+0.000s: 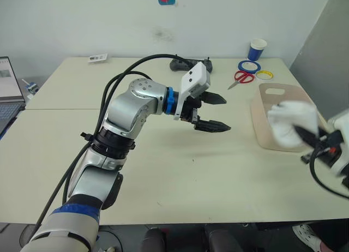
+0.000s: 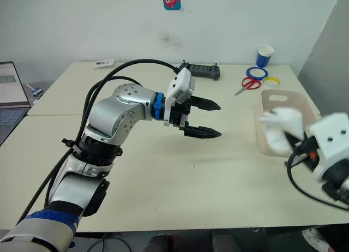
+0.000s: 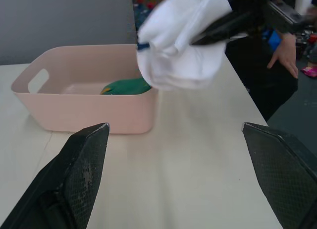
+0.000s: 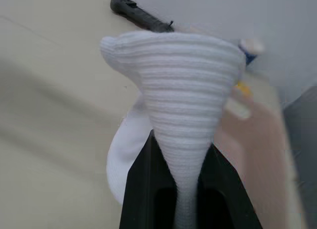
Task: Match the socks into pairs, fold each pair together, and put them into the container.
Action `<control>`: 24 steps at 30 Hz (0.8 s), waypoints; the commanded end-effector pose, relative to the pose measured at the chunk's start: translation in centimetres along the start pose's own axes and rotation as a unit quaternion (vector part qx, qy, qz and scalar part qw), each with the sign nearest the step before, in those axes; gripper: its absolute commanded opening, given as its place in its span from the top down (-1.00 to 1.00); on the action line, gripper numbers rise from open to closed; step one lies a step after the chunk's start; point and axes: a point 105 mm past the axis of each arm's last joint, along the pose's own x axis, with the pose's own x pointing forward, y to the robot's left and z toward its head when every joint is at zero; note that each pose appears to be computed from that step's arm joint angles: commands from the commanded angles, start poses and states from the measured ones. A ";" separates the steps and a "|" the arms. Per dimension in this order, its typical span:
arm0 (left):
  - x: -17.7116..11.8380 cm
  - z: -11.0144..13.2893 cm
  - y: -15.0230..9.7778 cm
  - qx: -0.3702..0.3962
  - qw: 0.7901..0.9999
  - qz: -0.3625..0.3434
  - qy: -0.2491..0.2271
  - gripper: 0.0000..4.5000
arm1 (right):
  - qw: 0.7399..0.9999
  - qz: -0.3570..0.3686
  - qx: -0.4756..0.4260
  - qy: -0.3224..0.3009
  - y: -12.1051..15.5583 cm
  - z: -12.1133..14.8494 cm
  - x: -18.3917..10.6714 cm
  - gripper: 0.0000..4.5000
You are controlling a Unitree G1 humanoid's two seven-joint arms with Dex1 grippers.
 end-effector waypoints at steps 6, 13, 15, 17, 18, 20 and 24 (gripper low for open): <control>0.8 1.1 -0.8 0.031 0.999 -0.015 -0.009 -0.98 | 0.951 -0.032 -0.302 0.064 -3.9 -2.7 4.7 1.00; 0.9 1.1 -1.0 0.034 0.999 -0.014 -0.010 -0.98 | 0.917 0.021 -0.387 0.093 -4.4 -5.2 7.9 1.00; 1.0 1.1 -1.1 0.035 0.999 -0.014 -0.012 -0.98 | 0.913 0.044 -0.392 0.107 -4.2 -6.2 8.5 1.00; 1.1 1.1 -1.2 0.036 0.999 -0.014 -0.013 -0.98 | 0.909 0.066 -0.392 0.125 -4.1 -7.2 8.8 1.00; 1.2 1.1 -1.2 0.036 0.999 -0.015 -0.015 -0.98 | 0.907 0.071 -0.393 0.130 -4.1 -7.5 9.0 1.00; 1.2 1.1 -1.4 0.035 0.999 -0.016 -0.016 -0.98 | 0.905 0.084 -0.394 0.139 -4.1 -8.0 9.2 1.00; 1.3 1.0 -1.5 0.035 0.999 -0.014 -0.018 -0.98 | 0.913 0.114 -0.367 0.140 -3.4 -8.1 9.5 1.00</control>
